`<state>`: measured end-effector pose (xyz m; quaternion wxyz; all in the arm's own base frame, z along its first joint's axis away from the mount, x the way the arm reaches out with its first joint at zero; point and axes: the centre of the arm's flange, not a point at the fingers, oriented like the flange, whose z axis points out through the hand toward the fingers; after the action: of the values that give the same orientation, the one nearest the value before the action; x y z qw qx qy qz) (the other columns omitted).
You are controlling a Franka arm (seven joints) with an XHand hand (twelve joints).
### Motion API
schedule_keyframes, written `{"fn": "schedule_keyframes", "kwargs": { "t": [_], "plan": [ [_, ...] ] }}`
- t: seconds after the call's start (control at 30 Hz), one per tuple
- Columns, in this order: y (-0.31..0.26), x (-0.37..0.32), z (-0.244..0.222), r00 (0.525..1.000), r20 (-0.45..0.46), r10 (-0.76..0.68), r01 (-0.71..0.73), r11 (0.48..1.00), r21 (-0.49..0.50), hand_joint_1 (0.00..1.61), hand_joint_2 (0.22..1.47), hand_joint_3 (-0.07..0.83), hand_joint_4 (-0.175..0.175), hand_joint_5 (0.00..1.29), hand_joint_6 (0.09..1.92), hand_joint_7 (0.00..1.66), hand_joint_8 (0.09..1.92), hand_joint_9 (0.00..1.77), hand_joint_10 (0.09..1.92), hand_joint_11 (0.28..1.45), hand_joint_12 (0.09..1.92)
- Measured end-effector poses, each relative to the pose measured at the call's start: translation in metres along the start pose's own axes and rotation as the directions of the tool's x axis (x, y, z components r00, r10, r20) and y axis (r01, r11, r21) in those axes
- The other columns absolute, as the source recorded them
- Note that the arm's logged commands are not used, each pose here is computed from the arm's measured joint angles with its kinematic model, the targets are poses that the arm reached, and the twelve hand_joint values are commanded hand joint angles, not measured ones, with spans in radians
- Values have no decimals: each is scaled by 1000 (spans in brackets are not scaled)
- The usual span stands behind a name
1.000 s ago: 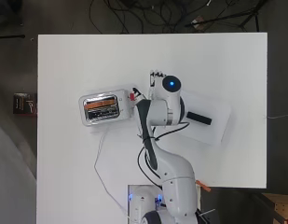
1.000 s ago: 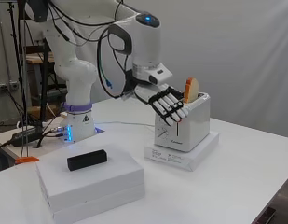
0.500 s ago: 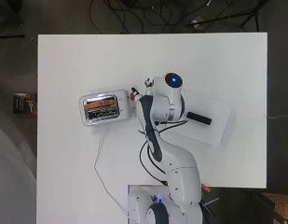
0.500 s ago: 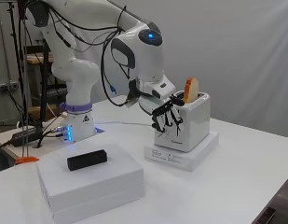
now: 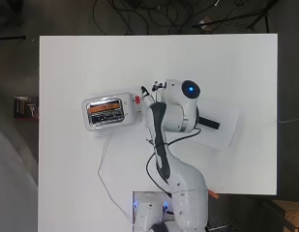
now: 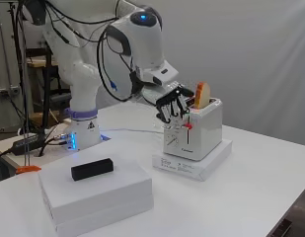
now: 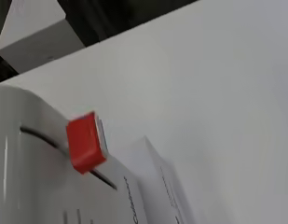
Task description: Teleoperate dual arm-hand system to toast a bread
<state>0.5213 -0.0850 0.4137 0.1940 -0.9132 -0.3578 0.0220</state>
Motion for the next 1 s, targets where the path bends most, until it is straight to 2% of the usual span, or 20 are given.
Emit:
{"fn": "schedule_keyframes", "kwargs": {
  "t": [0.07,0.13,0.2,0.27,0.33,0.43,0.47,0.57,0.6,0.67,0.7,0.73,0.8,0.93,1.0],
  "plan": [
    [-14,-1,-26,999,-9,31,-32,998,-56,37,1141,0,175,997,1194,1473,1920,1620,1920,1239,1920],
    [-23,6,-31,998,40,55,-50,992,-119,37,1145,1,175,939,1314,1519,1920,1652,1920,1279,1920],
    [-22,20,-6,990,137,45,-25,990,-142,29,1152,1,175,890,1382,1556,1920,1678,1920,1308,1920],
    [-13,33,37,971,236,26,1,993,-116,21,1161,1,175,864,1495,1597,1920,1712,1920,1334,1920],
    [-1,37,76,956,292,18,1,998,-66,12,1169,1,175,844,1639,1633,1920,1753,1920,1365,1896],
    [12,32,95,963,270,4,-5,1000,4,2,1184,2,175,843,1862,1663,1920,1769,1920,1397,1849],
    [14,31,94,966,257,1,-5,1000,15,1,1188,2,175,817,1848,1659,1920,1768,1920,1400,1836],
    [17,28,90,974,225,-8,-2,999,46,0,1191,0,175,712,1634,1625,1920,1759,1920,1404,1798],
    [19,26,90,977,212,-12,0,998,59,0,1189,0,151,665,1399,1615,1920,1759,1920,1404,1791],
    [22,25,91,981,192,-30,14,997,82,0,1180,0,23,632,679,1588,1920,1760,1920,1397,1779],
    [22,25,92,981,188,-45,28,995,91,0,1174,0,-20,649,413,1576,1920,1759,1920,1391,1775],
    [21,26,94,982,182,-59,41,994,101,0,1169,0,-52,662,236,1560,1920,1759,1920,1384,1775],
    [23,23,95,981,167,-97,77,990,122,0,1163,0,-90,665,87,1520,1920,1760,1920,1366,1773],
    [23,15,102,968,142,-205,181,970,165,0,1163,0,-151,560,87,1448,1920,1757,1920,1316,1783],
    [25,11,107,964,145,-222,198,966,164,4,1166,1,-165,526,87,1413,1920,1736,1920,1293,1816]
  ]
}}
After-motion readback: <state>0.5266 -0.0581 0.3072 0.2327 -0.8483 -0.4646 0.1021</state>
